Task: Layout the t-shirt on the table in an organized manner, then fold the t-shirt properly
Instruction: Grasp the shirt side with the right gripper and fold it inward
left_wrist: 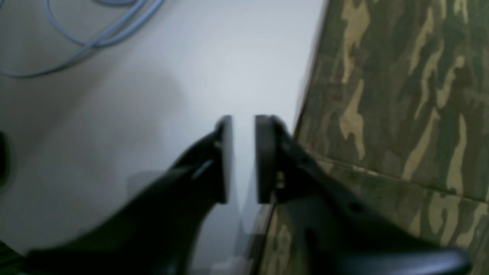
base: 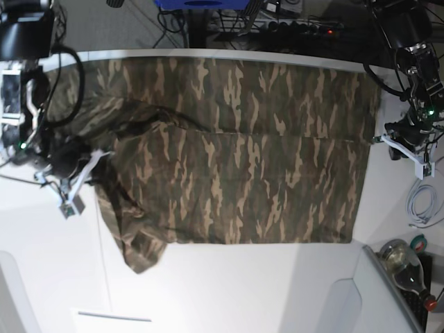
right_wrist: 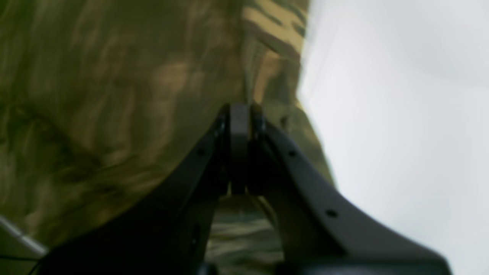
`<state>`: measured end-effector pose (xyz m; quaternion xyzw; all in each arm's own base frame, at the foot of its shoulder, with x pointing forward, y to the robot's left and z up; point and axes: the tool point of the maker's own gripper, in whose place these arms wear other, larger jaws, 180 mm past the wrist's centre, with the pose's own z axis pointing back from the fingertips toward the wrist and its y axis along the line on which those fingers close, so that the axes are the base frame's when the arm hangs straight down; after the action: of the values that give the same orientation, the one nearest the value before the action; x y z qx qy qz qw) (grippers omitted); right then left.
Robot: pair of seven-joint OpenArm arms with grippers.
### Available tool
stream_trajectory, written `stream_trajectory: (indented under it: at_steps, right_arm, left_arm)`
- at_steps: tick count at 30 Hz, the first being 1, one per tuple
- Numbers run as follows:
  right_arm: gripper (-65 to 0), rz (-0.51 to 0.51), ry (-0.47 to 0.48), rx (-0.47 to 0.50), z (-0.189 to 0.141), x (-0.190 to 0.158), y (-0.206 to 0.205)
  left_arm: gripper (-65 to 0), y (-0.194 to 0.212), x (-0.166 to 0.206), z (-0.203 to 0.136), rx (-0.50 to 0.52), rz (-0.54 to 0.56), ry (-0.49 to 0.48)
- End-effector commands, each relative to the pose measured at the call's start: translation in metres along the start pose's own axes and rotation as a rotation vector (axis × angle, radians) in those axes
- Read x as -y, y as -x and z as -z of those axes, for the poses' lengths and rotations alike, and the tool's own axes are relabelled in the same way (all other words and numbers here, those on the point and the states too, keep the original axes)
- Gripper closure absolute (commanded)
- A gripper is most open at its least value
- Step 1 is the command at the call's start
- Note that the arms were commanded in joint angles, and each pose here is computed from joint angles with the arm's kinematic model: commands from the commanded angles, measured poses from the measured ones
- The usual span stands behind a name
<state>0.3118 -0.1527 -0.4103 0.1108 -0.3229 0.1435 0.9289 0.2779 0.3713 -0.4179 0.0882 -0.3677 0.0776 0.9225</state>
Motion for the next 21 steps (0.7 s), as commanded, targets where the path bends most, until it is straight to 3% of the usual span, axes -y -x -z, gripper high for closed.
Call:
stream_trajectory:
  at_steps: [1, 4, 6, 8, 10, 13, 15, 18, 21]
  right_arm:
    - [0.0, -0.008, -0.003, 0.049, -0.007, -0.004, -0.013]
    - [0.0, 0.005, -0.032, 0.033, -0.01, -0.027, 0.005]
    - [-1.7, 0.032, -0.054, 0.007, -0.006, -0.037, 0.02]
    - [-8.7, 0.06, -0.073, -0.021, -0.002, -0.046, 0.033]
    - [-20.3, 0.07, -0.08, -0.031, -0.003, -0.051, 0.041]
    - [-38.1, 0.081, -0.046, 0.012, -0.011, -0.049, 0.026]
    - [-45.6, 0.148, 0.027, 0.048, -0.012, -0.035, 0.008]
    - [-49.7, 0.214, 0.092, 0.092, -0.001, -0.011, -0.029]
    - [-49.5, 0.188, 0.102, 0.044, 0.023, 0.008, -0.053]
  left_arm:
    - [-23.7, -0.021, -0.009, -0.003, 0.053, 0.013, -0.016]
    - [-30.8, -0.021, -0.009, -0.003, 0.055, 0.013, -0.016]
    - [-31.8, -0.021, -0.009, -0.003, 0.055, 0.013, -0.016]
    - [-31.6, -0.021, -0.009, -0.003, 0.055, 0.013, -0.016]
    - [-31.6, -0.021, -0.009, -0.003, 0.055, 0.013, -0.016]
    - [-31.6, -0.022, -0.009, -0.003, 0.055, 0.014, -0.017]
    - [-31.6, -0.022, -0.009, -0.003, 0.055, 0.014, -0.017]
    - [-31.6, -0.022, -0.009, -0.003, 0.055, 0.014, -0.017]
    - [-31.6, -0.022, -0.009, -0.003, 0.055, 0.014, -0.017]
